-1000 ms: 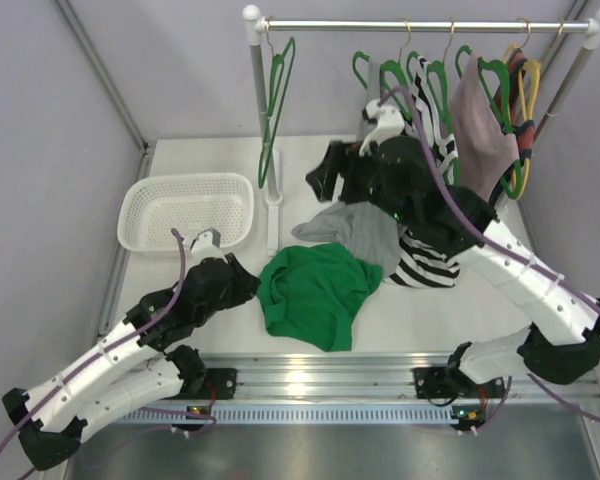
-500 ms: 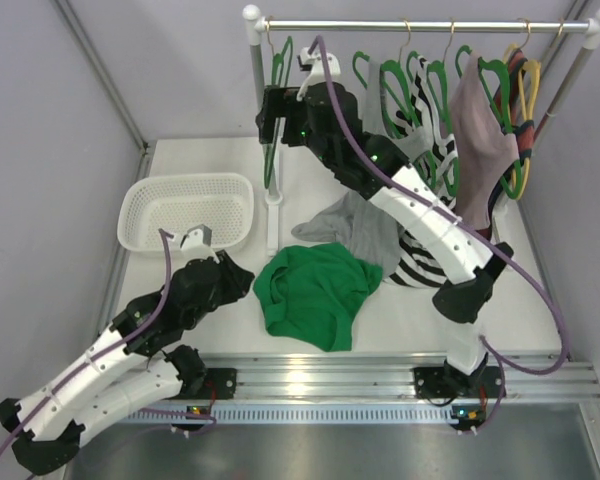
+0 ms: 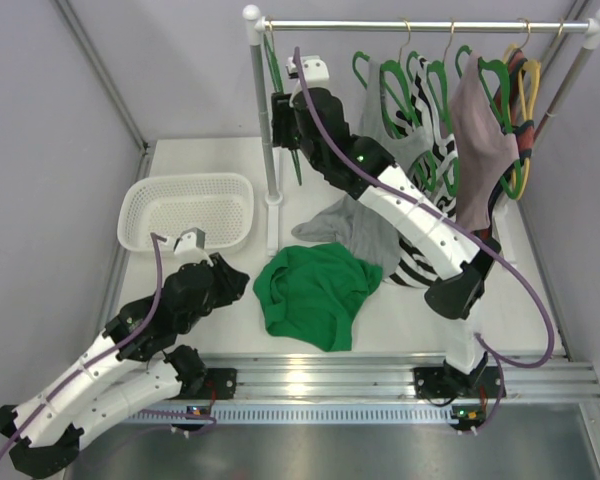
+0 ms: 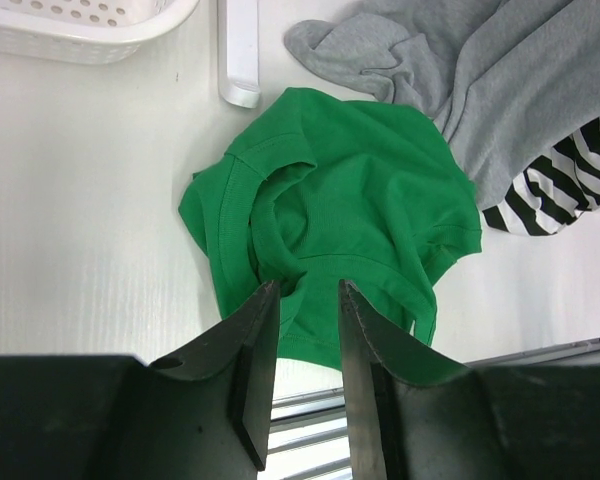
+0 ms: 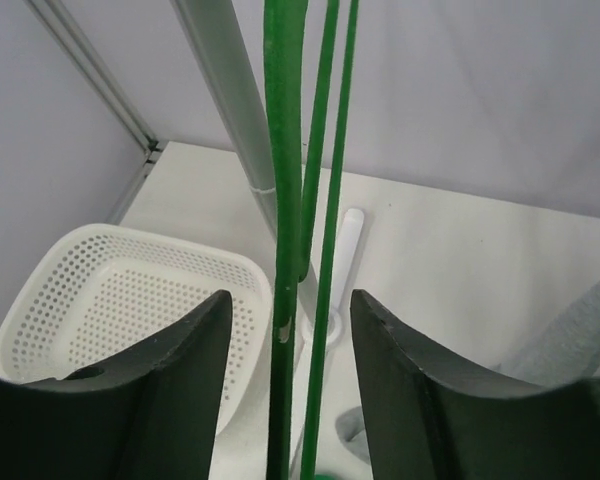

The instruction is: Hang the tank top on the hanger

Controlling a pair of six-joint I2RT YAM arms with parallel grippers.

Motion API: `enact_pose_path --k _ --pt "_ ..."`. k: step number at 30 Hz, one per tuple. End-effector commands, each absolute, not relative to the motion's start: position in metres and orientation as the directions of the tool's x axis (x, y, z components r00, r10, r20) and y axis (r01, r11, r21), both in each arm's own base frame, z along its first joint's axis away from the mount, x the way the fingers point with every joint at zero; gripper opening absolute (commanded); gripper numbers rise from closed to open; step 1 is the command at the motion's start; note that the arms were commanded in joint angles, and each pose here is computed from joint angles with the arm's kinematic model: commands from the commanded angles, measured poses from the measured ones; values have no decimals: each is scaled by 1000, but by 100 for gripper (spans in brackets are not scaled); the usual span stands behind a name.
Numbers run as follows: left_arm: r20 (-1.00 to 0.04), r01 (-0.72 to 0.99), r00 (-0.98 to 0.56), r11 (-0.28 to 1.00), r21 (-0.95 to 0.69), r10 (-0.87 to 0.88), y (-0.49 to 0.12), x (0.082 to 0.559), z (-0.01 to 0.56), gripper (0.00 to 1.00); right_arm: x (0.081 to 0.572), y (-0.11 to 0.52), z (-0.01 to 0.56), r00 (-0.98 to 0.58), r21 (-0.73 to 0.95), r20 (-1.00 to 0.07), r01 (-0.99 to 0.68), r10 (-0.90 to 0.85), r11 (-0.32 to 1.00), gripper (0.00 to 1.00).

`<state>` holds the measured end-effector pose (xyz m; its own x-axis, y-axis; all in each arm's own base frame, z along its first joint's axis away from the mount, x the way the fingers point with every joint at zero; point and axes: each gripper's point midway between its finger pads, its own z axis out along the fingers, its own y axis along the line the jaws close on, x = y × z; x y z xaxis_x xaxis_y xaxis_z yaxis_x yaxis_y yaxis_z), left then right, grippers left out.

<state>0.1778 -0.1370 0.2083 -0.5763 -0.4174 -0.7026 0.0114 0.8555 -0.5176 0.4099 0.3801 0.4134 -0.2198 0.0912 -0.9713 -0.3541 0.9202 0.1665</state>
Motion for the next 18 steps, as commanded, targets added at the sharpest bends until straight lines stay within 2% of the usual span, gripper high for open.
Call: enact_pose_path --k 1,5,10,16,18 --pt "-709 7 -564 857 -516 -422 -135 179 209 35 406 371 448 -138 156 -984 -352 114 923 50" --pt "-706 3 -566 855 -518 -426 -134 178 209 35 405 369 450 -130 137 -987 -353 97 925 38" --pt "-705 0 -566 856 -518 -427 -134 178 209 35 405 368 450 -123 113 -990 -362 73 925 29" --pt "-707 0 -563 855 -518 -428 -134 179 209 35 405 362 456 -101 88 -993 -348 56 933 1" --pt "-706 1 -566 857 -516 -425 -135 179 208 35 406 360 460 -85 74 -995 -345 48 936 0"
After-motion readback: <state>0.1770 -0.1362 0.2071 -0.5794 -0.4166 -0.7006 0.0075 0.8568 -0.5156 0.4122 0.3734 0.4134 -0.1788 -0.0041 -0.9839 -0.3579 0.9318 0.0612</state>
